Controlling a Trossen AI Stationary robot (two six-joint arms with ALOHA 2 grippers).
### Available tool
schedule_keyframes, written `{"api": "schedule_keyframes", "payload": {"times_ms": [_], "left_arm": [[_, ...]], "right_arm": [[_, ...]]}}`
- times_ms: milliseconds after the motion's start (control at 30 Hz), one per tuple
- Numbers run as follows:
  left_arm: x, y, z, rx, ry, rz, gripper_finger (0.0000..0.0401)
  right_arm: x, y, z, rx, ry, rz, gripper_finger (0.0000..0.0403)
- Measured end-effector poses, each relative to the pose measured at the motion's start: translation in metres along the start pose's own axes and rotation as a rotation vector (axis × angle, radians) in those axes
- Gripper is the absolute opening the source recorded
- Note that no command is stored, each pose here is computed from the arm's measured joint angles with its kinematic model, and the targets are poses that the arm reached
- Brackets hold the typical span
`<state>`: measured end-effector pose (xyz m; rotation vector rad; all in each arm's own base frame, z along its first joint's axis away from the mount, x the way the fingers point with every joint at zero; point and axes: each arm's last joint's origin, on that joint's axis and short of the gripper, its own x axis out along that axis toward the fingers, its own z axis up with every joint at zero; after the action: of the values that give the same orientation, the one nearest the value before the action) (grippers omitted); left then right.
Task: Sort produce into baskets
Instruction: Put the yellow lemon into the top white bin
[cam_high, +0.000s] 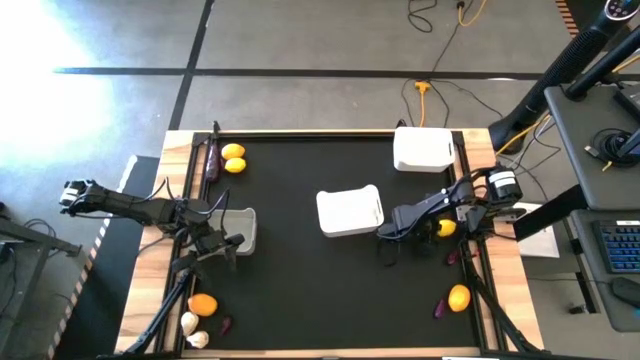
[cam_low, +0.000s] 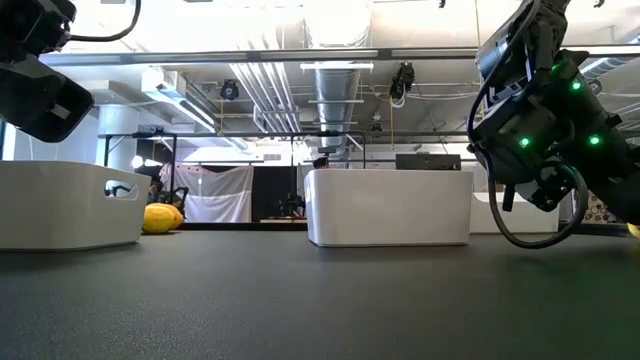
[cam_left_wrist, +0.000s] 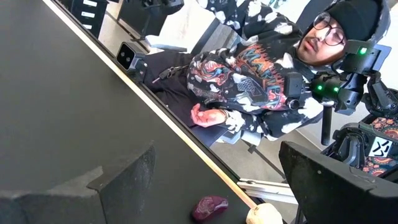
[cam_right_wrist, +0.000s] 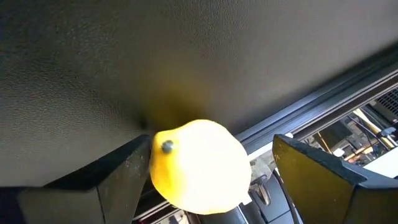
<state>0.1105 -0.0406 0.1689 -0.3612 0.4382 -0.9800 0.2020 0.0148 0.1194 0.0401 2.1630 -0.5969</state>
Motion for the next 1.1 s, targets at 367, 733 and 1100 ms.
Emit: {"api": "schedule_keyframes", "payload": {"times_ms": [367, 733, 1100], "left_arm": [[0.0, 0.0, 0.0, 0.0, 0.0, 0.0, 0.0327], [0.0, 0.0, 0.0, 0.0, 0.0, 0.0, 0.0327], [0.0, 0.0, 0.0, 0.0, 0.0, 0.0, 0.0327]], "right_arm": [[0.0, 0.001, 0.0, 0.117, 0.015, 0.022, 0.0326], [-0.009, 0.002, 0.003, 0.188, -0.01, 0.043, 0.0292], [-0.077, 0.002, 0.021, 0.193, -0.222, 0.185, 0.0127]]}}
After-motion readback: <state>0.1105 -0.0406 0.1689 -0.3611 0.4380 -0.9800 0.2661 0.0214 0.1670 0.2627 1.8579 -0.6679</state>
